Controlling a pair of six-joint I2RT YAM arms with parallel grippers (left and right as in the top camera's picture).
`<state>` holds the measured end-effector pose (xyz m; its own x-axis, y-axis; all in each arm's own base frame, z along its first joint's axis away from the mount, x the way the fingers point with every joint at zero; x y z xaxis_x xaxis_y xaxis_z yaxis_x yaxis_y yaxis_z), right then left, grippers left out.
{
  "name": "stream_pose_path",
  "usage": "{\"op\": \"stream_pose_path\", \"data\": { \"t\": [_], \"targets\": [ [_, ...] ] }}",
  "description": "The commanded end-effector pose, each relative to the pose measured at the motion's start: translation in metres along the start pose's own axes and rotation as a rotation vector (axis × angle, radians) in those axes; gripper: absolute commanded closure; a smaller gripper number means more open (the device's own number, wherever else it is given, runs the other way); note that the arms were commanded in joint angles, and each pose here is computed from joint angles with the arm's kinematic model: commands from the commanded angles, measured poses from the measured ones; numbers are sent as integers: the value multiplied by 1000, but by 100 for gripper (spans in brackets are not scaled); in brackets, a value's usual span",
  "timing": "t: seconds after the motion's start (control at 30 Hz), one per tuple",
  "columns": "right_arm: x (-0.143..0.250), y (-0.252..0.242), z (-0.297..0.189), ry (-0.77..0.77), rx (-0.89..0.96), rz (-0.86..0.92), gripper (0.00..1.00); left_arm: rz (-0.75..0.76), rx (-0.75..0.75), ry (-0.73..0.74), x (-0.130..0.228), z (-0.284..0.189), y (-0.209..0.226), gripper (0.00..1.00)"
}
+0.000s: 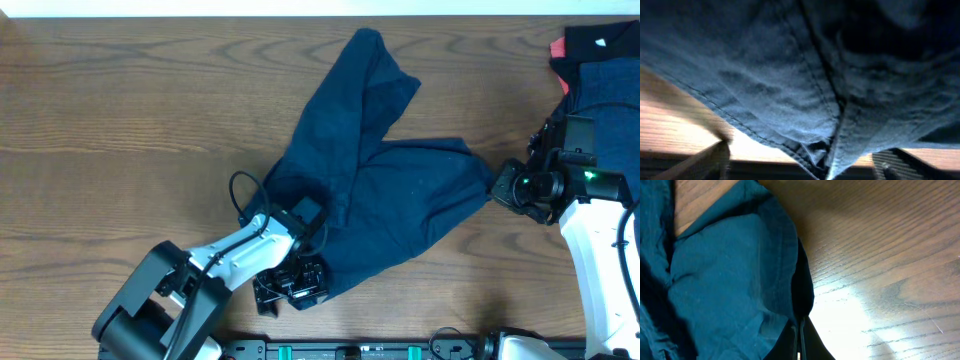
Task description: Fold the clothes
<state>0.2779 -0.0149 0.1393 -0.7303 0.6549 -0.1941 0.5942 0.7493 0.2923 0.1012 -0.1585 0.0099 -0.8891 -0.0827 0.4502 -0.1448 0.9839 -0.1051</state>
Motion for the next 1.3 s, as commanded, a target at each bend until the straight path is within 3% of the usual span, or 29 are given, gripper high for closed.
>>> {"op": "stream_pose_path", "data": {
  "t": [0.0, 0.17, 0.23, 0.43, 0.7, 1.0, 1.27],
  "targets": [
    [-3, 2, -4, -4, -10, -10, 99, 7, -35, -32, -7, 12, 10, 29],
    [-1, 1, -4, 3, -6, -9, 98, 17, -25, -44, -9, 12, 7, 63],
    [-1, 1, -4, 5, -4, -9, 98, 18, -25, -44, -9, 12, 7, 93],
    [1, -3, -9, -3, 14, -9, 99, 78, -32, -68, -12, 2, 4, 94],
    [-3, 6, -45, -109, -57, -26, 99, 101, -126, -284, -9, -73, 9, 94],
    [1, 10, -87, -179, -99, -37, 99, 153, -11, -472, 16, -133, 5, 94],
    [-15, 38, -178, -348, -217, -66, 99, 275, 25, -787, 51, -257, 1, 94]
  ]
}}
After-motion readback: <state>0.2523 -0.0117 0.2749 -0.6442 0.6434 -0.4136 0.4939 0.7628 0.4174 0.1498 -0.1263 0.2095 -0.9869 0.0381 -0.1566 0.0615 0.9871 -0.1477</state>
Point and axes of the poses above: each gripper's point midway between its finger pads, its own z axis out along the fingers, its own y axis along the line the jaws close on, x = y × z, the point moved 2 cm from there along -z, back along the fingers, and after that the axes turned 8 degrees about z, right-handed, at the moved point
